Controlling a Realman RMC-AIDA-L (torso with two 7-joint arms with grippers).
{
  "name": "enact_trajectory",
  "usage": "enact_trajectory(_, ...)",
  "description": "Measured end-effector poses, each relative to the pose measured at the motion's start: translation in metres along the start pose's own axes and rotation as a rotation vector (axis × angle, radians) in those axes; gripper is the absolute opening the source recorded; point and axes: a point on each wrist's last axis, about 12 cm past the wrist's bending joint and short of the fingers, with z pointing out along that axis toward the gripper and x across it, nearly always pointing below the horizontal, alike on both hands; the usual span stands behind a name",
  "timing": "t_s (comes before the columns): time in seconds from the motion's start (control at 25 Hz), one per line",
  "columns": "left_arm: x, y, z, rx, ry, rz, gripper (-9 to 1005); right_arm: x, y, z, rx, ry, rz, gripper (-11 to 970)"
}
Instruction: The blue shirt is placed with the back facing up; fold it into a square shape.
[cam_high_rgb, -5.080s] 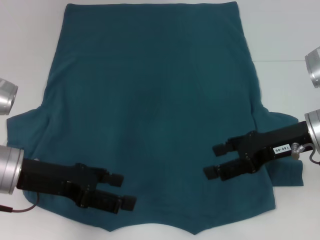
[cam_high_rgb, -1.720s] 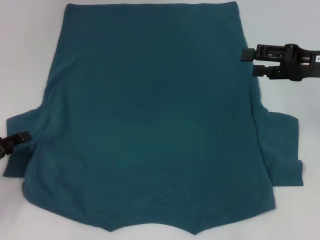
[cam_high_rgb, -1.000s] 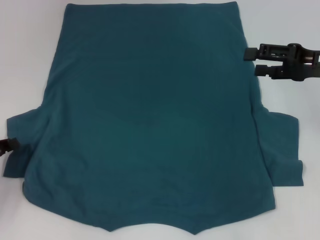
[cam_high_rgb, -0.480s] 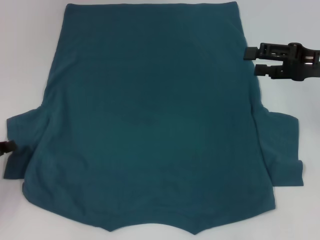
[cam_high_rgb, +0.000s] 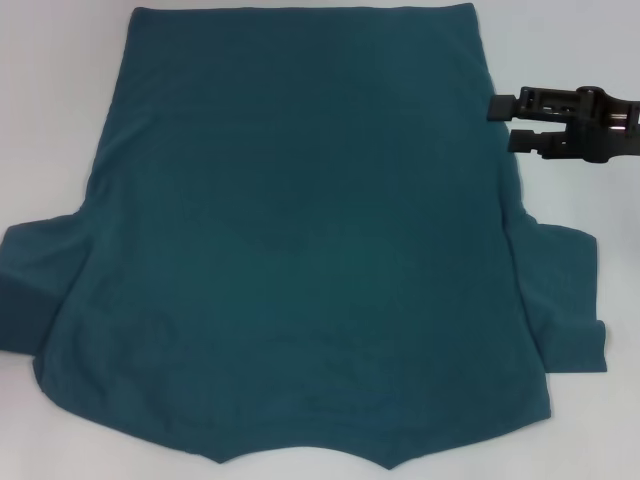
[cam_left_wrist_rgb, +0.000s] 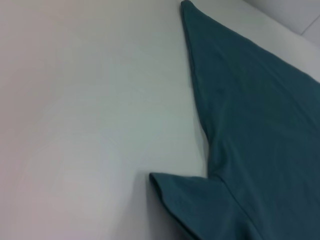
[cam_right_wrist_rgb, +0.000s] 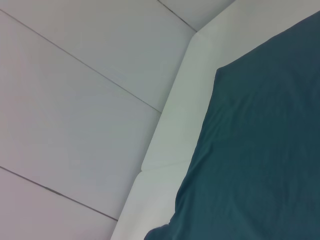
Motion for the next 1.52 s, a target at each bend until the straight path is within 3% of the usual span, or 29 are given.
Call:
enact_trajectory(0.32,-0.026,-0.006,-0.003,-0.050,0.026,0.034,6,0.001,-0.001,-0.002,0.004,0.000,0.003,915)
enact_trajectory(0.64,-0.047,-0.013,-0.013,-0.035,0.020,0.030,7,0.001,-0.002,-0.002,0.006,0.003,0.002,916)
enact_trajectory(0.84,-0.057,-0.030,-0.019,0.026,0.065,0.029,8,0.001,-0.002,-0.002,0.007,0.004,0.001,916)
enact_trajectory(1.0,-0.062,-0.054,-0.020,0.119,0.145,0.007,9,0.001,-0.002,-0.002,0.007,0.005,0.001,916)
enact_trajectory(1.28,-0.052,-0.096,0.014,0.225,0.259,-0.033,10,0.001,-0.001,-0.001,0.006,0.008,-0.003,916)
enact_trajectory(1.52,-0.041,-0.111,0.045,0.241,0.289,-0.052,11,0.003,-0.002,-0.001,0.009,0.009,0.000,915)
